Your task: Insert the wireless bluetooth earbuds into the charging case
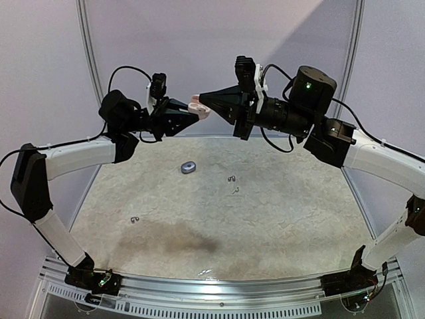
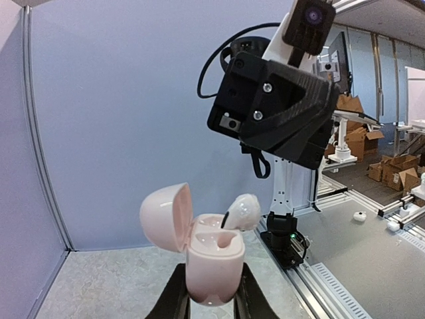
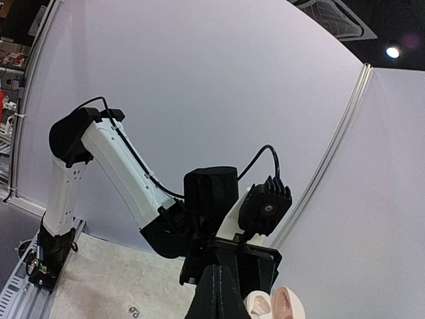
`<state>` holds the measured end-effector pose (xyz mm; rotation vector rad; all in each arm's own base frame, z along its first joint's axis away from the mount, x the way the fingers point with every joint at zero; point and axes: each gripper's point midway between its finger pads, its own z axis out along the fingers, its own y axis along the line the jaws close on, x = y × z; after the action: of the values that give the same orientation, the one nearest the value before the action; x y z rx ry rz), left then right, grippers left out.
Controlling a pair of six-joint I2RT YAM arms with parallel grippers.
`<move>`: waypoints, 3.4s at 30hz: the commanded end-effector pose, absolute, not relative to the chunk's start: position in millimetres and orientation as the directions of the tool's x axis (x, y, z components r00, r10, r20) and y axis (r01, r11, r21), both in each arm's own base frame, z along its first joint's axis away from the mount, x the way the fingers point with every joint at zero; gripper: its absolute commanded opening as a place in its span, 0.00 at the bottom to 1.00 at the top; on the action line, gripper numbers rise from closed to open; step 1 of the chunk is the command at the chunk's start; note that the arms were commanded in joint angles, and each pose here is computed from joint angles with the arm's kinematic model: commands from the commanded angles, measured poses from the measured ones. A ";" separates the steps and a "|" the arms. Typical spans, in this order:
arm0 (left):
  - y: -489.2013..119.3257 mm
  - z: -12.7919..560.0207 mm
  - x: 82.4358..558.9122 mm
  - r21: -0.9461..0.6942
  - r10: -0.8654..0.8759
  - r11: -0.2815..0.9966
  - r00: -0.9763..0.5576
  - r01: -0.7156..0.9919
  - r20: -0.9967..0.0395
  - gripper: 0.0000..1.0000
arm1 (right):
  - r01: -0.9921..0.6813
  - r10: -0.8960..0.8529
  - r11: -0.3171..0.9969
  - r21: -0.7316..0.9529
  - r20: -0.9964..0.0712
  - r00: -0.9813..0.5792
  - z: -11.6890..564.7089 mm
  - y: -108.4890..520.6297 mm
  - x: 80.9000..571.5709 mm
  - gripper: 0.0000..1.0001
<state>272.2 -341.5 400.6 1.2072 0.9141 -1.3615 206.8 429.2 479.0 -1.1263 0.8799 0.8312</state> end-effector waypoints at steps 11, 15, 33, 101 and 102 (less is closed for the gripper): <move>-340.5 393.2 278.7 0.100 -0.206 -0.116 0.075 0.988 -0.976 0.00 | -0.886 -0.041 0.314 -0.340 -0.938 0.345 445.3 442.9 245.9 0.00; -340.3 393.9 277.9 0.104 -0.208 -0.117 0.079 0.988 -0.975 0.00 | -0.883 -0.060 0.319 -0.344 -0.937 0.343 438.8 445.9 250.4 0.00; -340.3 393.0 277.1 0.109 -0.207 -0.124 0.081 0.986 -0.975 0.00 | -0.861 -0.076 0.413 -0.296 -0.954 0.291 442.0 422.0 267.8 0.00; -323.8 383.2 319.7 0.398 -0.178 0.326 0.469 0.857 -0.865 0.00 | -0.763 0.201 0.640 0.090 -0.978 0.053 502.6 378.3 296.6 0.48; -322.2 383.4 322.3 0.427 -0.162 0.365 0.508 0.827 -0.846 0.00 | -0.735 0.201 0.666 0.128 -0.980 0.011 495.1 377.1 300.9 0.48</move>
<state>310.6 -333.8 368.0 1.0701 0.8979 -0.9948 282.3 404.0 487.6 -0.7537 1.2348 0.7995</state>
